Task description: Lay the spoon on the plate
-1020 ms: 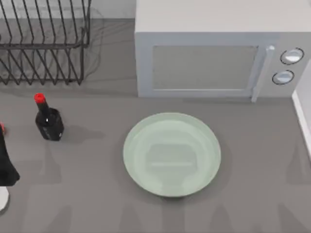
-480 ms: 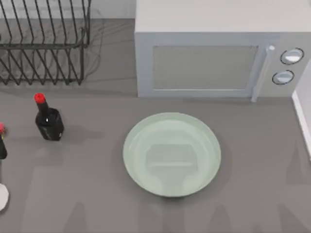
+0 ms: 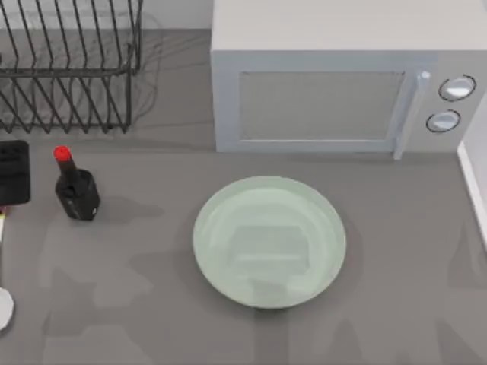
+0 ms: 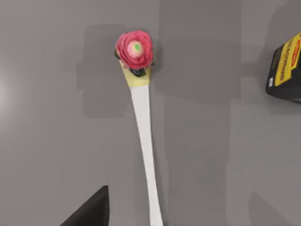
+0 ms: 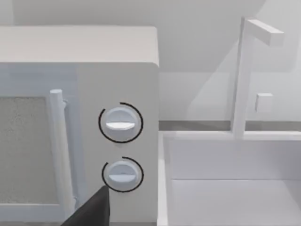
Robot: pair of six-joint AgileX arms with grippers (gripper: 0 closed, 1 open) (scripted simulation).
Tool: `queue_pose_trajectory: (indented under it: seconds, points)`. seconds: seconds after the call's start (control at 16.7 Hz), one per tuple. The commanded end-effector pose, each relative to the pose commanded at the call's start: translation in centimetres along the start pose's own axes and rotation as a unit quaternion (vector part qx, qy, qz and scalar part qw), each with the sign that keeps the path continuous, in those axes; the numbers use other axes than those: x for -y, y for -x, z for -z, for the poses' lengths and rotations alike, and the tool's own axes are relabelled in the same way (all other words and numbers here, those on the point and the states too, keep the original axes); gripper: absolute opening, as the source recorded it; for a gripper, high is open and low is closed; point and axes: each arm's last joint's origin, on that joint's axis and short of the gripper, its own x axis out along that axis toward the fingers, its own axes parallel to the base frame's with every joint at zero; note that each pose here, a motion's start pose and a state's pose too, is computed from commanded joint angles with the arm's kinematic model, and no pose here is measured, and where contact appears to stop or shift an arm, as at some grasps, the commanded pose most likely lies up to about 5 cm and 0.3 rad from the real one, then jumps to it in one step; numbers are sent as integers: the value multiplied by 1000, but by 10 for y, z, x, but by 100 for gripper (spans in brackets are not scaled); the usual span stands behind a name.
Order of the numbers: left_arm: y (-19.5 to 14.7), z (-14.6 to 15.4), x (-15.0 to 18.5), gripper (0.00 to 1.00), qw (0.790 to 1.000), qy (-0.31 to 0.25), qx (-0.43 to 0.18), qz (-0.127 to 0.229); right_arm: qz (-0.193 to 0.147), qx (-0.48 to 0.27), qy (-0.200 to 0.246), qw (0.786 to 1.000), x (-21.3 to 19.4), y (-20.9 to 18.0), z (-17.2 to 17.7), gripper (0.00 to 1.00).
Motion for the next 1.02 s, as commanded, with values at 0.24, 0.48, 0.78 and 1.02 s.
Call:
queue_pose_trajectory:
  seconds: [0.24,0.48,0.78,1.02]
  points:
    - [-42,-37,-10,100,990,27,-140,-19,0,0,0,1000,0,0,0,100]
    - [-70,-55,-22,100,975,49,-216,-32,0,0,0,1000,0,0,0,100]
    - [-74,-58,-24,100,972,53,-227,-34,0,0,0,1000,0,0,0,100]
    - [-81,-51,-23,100,972,52,-227,-33,0,0,0,1000,0,0,0,100]
